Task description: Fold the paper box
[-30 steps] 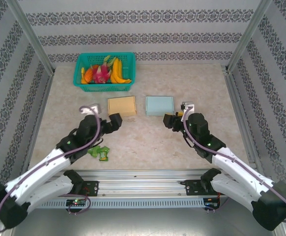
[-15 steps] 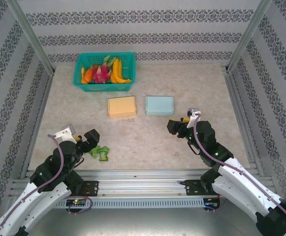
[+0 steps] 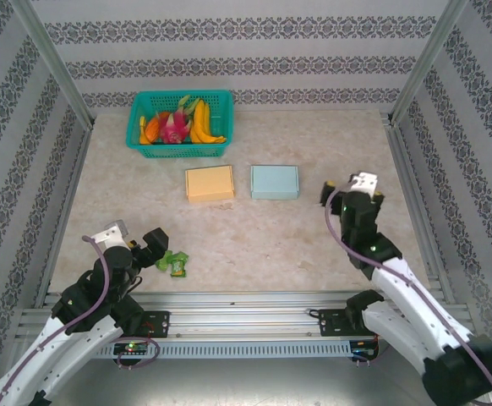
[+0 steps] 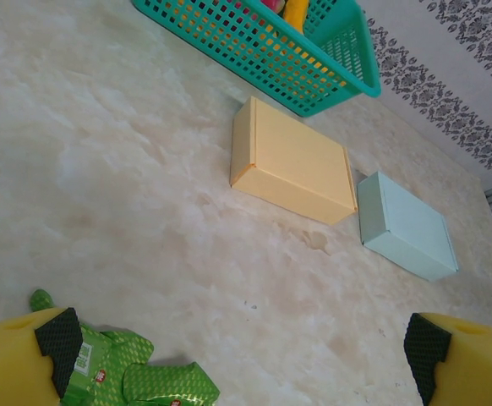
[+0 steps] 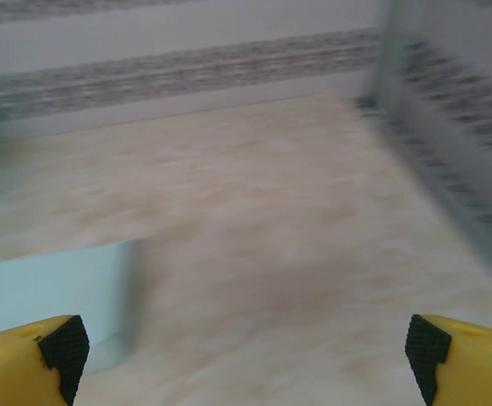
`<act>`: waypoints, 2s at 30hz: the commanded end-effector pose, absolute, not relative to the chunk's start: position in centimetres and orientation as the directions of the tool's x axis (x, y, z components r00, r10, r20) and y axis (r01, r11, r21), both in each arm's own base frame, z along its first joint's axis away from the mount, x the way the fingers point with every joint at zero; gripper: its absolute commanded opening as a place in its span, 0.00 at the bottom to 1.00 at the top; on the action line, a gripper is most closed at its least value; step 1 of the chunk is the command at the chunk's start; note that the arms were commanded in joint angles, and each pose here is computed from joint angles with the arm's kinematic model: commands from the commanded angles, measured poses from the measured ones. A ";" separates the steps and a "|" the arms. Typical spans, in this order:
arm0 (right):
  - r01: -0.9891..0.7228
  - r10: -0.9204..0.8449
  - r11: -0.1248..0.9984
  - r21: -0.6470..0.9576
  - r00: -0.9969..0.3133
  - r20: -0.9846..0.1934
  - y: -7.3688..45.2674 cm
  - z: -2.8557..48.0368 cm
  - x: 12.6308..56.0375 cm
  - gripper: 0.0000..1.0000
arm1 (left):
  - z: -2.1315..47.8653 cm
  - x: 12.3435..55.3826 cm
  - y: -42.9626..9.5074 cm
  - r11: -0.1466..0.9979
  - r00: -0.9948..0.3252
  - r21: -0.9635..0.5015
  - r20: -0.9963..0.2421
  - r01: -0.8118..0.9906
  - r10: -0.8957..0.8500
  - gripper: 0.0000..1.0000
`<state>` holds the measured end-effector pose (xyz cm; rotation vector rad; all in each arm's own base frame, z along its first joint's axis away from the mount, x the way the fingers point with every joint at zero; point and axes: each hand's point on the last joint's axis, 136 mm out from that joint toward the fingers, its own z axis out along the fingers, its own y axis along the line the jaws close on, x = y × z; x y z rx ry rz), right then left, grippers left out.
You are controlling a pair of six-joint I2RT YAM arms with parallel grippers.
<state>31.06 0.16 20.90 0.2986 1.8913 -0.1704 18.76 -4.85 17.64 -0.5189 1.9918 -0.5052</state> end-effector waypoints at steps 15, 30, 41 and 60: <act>0.173 0.262 0.961 0.215 -0.316 -0.912 -4.9 12.3 37.6 0.98 | 17.4 18.0 -4.2 0.818 -0.409 -0.559 -0.721 -0.132 -0.559 1.00; -0.172 -0.005 0.984 0.043 -0.267 -0.964 2.8 10.6 38.4 0.98 | 17.9 18.7 -5.0 0.818 -0.390 -0.569 -0.736 -0.085 -0.553 1.00; -0.031 0.034 0.998 0.046 -0.313 -0.949 0.6 10.5 39.7 0.98 | 22.0 22.5 -4.3 0.840 -0.054 -0.542 -0.838 -0.024 -0.543 1.00; -0.032 0.035 0.998 0.047 -0.312 -0.949 0.6 10.6 39.7 0.98 | 21.8 33.4 2.9 0.936 -0.121 -0.014 -0.991 -0.352 -0.061 1.00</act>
